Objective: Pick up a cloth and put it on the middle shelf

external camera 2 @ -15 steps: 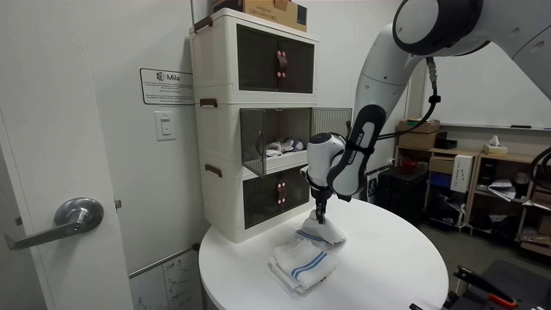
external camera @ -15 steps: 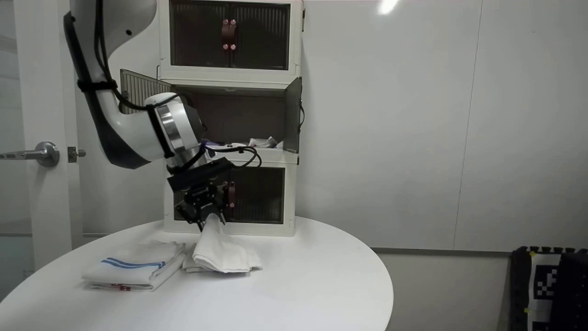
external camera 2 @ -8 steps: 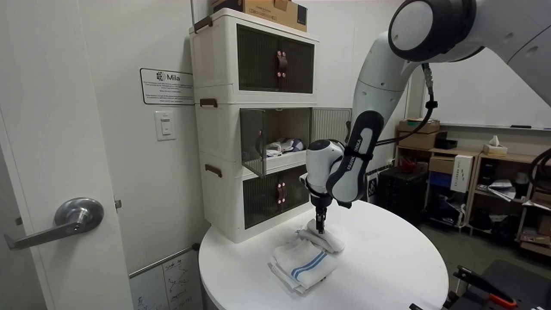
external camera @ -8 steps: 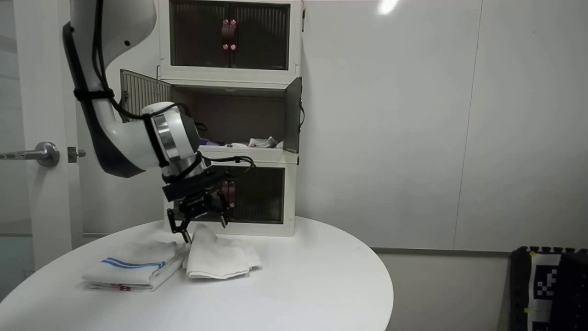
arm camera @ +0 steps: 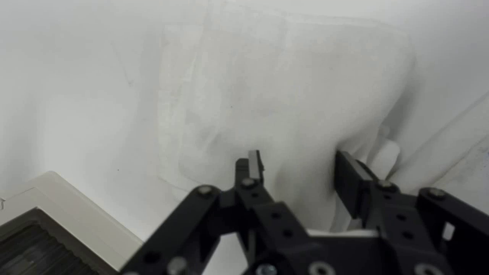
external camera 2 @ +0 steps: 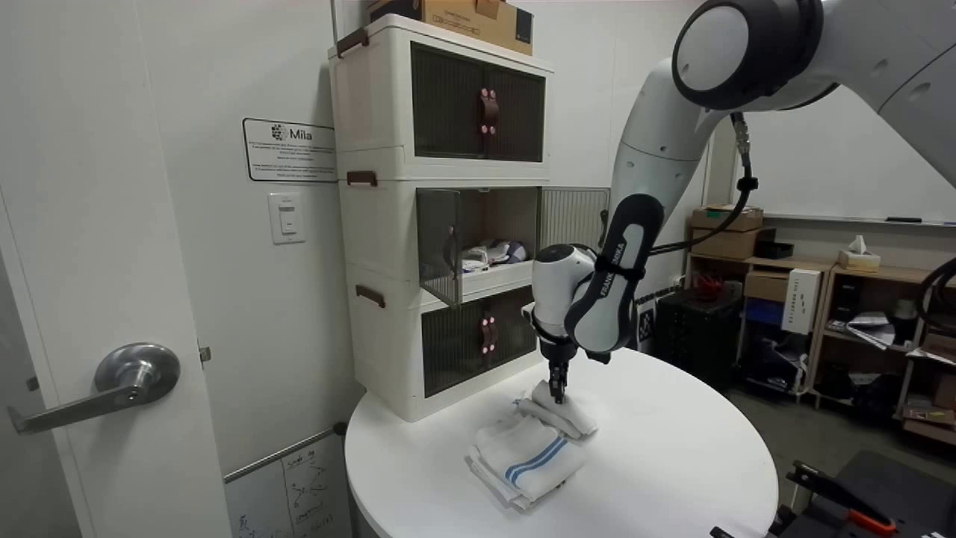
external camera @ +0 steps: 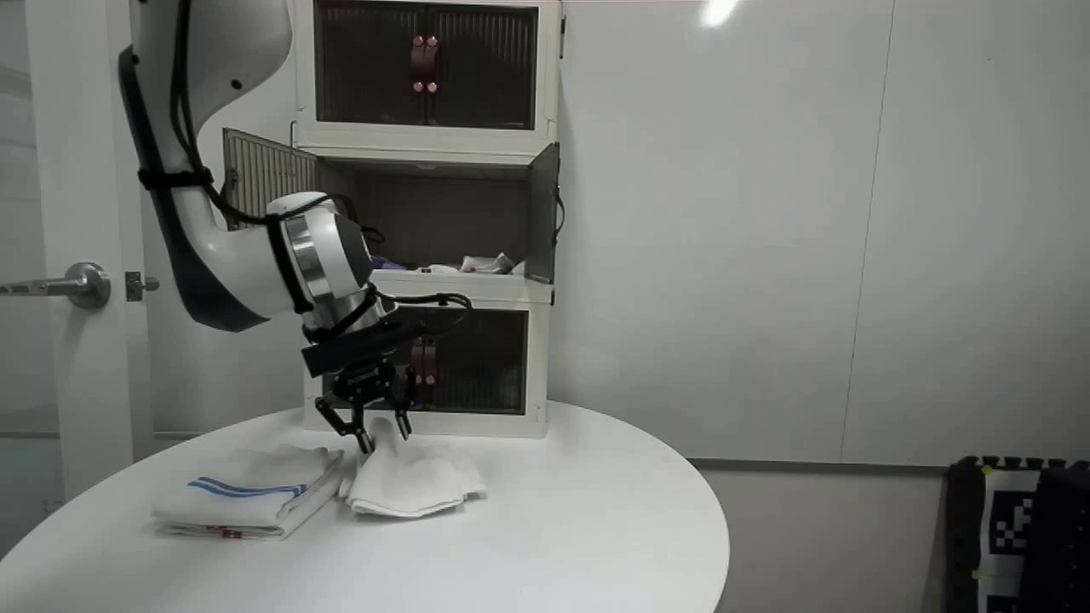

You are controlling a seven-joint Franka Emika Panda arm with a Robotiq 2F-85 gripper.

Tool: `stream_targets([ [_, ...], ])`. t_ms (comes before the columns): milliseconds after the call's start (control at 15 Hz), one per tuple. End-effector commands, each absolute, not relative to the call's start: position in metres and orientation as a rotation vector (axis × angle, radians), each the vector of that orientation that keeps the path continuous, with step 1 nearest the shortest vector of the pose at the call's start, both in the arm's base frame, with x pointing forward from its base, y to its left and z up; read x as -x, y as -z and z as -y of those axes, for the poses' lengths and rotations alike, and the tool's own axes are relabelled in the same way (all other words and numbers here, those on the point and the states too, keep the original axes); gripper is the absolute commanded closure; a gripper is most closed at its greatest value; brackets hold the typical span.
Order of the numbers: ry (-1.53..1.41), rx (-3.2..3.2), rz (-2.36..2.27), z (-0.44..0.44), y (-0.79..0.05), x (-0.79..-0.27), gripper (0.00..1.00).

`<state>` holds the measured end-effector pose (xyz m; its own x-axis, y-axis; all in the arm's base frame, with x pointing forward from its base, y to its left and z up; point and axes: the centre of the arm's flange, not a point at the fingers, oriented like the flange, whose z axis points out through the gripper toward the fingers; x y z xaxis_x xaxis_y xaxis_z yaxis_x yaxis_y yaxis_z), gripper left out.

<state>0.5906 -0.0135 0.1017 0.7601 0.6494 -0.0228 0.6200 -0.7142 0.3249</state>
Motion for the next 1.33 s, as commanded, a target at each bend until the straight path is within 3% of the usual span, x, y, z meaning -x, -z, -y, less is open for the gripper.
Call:
stream_targets([
  [0,-0.128,-2.655,-1.005,0.018,-0.100,-0.595,0.79],
  [200,-0.138,-2.696,-0.980,0.019,-0.103,-0.596,0.97],
  [333,-0.178,-2.746,-0.935,0.022,-0.115,-0.599,0.98],
  [467,-0.208,-2.765,-0.892,0.027,-0.122,-0.602,0.93],
  [533,-0.202,-2.771,-0.879,0.029,-0.123,-0.603,0.68],
  [600,-0.197,-2.776,-0.877,0.033,-0.121,-0.602,0.68],
  [1133,-0.156,-2.842,-0.863,0.030,-0.102,-0.598,0.09],
  [1267,-0.150,-2.853,-0.856,0.029,-0.097,-0.597,0.00],
])
